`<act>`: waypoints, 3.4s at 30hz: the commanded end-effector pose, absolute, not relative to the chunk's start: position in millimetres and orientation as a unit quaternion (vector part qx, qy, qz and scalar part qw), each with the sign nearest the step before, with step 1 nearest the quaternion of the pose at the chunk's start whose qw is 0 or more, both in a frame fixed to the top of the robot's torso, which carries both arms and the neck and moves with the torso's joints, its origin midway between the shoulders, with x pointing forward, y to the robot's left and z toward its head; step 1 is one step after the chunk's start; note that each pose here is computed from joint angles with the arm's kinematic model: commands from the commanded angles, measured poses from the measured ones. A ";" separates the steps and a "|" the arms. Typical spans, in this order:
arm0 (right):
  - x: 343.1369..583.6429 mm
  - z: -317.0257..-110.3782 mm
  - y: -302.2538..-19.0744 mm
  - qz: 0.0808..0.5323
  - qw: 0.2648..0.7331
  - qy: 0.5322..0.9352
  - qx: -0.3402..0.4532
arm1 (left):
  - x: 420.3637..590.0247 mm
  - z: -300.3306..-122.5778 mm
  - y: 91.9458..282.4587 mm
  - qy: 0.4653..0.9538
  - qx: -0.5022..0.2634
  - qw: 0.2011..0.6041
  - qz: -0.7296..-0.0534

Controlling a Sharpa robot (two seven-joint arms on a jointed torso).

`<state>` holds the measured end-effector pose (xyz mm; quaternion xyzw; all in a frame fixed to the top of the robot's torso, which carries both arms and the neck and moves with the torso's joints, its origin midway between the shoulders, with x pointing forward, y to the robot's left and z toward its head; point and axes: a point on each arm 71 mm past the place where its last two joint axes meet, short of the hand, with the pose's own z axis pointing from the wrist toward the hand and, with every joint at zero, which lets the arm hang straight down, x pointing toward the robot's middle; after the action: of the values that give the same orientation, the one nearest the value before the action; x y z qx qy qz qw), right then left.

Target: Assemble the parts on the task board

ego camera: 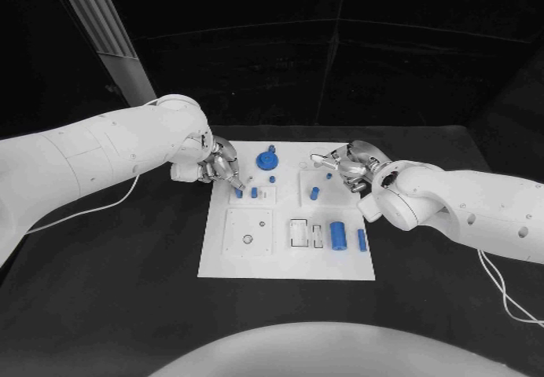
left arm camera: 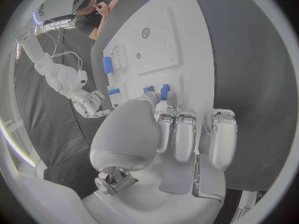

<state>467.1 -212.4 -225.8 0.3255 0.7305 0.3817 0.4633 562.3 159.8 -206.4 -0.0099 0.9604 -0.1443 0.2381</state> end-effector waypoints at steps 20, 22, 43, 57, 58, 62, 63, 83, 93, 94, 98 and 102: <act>468.3 -224.9 -212.6 0.383 0.466 0.730 0.321 | 559.7 -203.0 169.1 0.947 -0.075 0.238 -0.202; 468.3 -224.9 -213.0 0.383 0.466 0.730 0.321 | 558.5 -202.4 171.0 0.946 -0.079 0.239 -0.206; 468.4 -224.9 -215.1 0.381 0.468 0.729 0.322 | 543.5 -196.0 196.2 0.928 -0.141 0.274 -0.210; 468.0 -224.6 -216.0 0.381 0.469 0.728 0.322 | 528.0 -193.3 193.0 0.903 -0.174 0.342 -0.194; 468.0 -224.6 -216.1 0.381 0.469 0.728 0.323 | 527.3 -193.0 192.3 0.900 -0.174 0.349 -0.193; 467.9 -224.4 -216.5 0.381 0.470 0.728 0.323 | 525.1 -192.2 190.3 0.891 -0.170 0.374 -0.193; 467.8 -224.3 -216.5 0.381 0.470 0.728 0.323 | 524.5 -192.4 189.9 0.890 -0.170 0.377 -0.193; 467.8 -223.5 -217.6 0.383 0.475 0.724 0.322 | 514.1 -197.7 189.1 0.880 -0.132 0.423 -0.171; 468.0 -223.4 -217.8 0.383 0.476 0.723 0.322 | 511.1 -199.5 186.5 0.881 -0.125 0.422 -0.173; 468.1 -223.4 -217.7 0.383 0.476 0.723 0.322 | 510.9 -199.6 186.0 0.881 -0.125 0.422 -0.173; 468.1 -223.4 -217.6 0.383 0.476 0.723 0.322 | 510.1 -200.4 184.9 0.883 -0.123 0.419 -0.172; 468.0 -223.4 -218.4 0.382 0.476 0.723 0.323 | 509.5 -201.5 183.7 0.886 -0.120 0.414 -0.169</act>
<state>467.7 -218.4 -225.3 0.3252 0.7273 0.3792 0.4707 509.6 184.4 -201.8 -0.1254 0.8848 -0.1757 0.4130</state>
